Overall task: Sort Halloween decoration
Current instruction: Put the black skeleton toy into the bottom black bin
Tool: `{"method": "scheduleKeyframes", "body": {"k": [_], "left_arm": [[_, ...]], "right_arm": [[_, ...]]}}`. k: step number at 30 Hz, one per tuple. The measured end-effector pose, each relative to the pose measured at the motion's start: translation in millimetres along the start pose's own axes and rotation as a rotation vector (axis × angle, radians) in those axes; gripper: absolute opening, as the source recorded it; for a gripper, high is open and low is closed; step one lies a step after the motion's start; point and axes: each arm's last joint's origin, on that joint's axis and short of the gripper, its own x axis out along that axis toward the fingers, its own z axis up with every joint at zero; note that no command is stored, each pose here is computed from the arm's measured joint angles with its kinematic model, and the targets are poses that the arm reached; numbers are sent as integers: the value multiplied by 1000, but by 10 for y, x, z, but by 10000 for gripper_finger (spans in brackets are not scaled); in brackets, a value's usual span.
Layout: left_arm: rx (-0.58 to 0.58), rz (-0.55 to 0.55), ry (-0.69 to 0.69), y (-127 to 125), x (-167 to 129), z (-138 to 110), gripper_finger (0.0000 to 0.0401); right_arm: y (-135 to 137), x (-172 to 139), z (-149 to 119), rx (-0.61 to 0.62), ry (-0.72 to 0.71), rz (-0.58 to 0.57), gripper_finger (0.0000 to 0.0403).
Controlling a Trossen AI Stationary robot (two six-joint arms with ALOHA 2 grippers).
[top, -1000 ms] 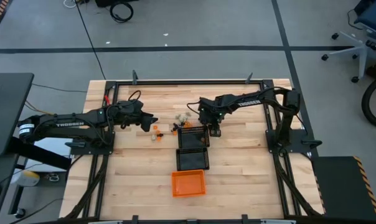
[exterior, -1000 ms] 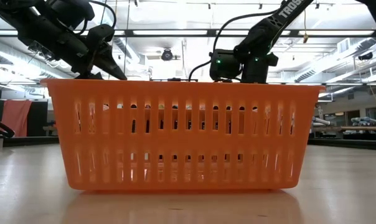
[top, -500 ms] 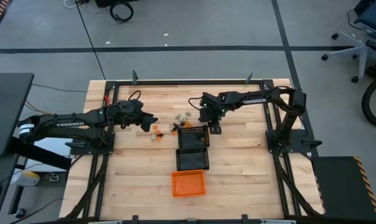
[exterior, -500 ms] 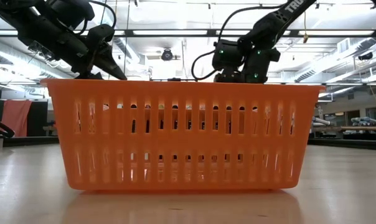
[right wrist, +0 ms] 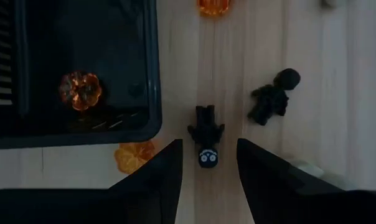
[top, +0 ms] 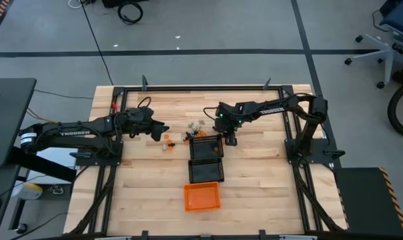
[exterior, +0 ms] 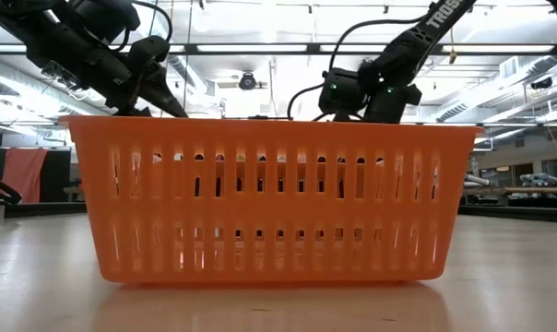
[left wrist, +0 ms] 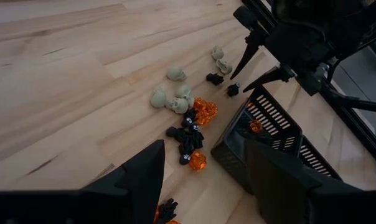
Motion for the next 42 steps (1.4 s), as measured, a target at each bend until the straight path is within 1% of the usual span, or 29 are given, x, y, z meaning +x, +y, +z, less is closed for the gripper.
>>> {"method": "scheduleKeyframes", "body": {"k": [6,9,12,16,19,25,28,31,33,38,42], "left_arm": [[0,0,0,0,0,0,226],[-1,0,0,0,0,0,226],[-5,0,-1,0,0,1,226],[-5,0,-1,0,0,1,226],[-5,0,-1,0,0,0,226],[-5,0,-1,0,0,1,226],[-4,0,-1,0,0,1,226],[4,-1,-3,0,0,3,226],[4,-1,-3,-1,0,3,226],[6,-4,-7,-4,0,7,226],[7,-4,-5,-4,0,5,226]], "right_arm": [[28,103,-132,-7,-30,-9,154],[34,125,-174,4,-37,-19,143],[34,129,-179,16,-38,-19,113],[36,133,-180,17,-35,-18,58],[35,131,-186,28,-19,-24,26],[24,34,-124,67,88,-11,23],[29,-52,-84,76,155,2,26],[31,-174,-11,81,190,12,32],[45,-252,16,94,230,49,33],[117,-505,138,159,294,217,34],[207,-690,296,223,260,398,35]]}}
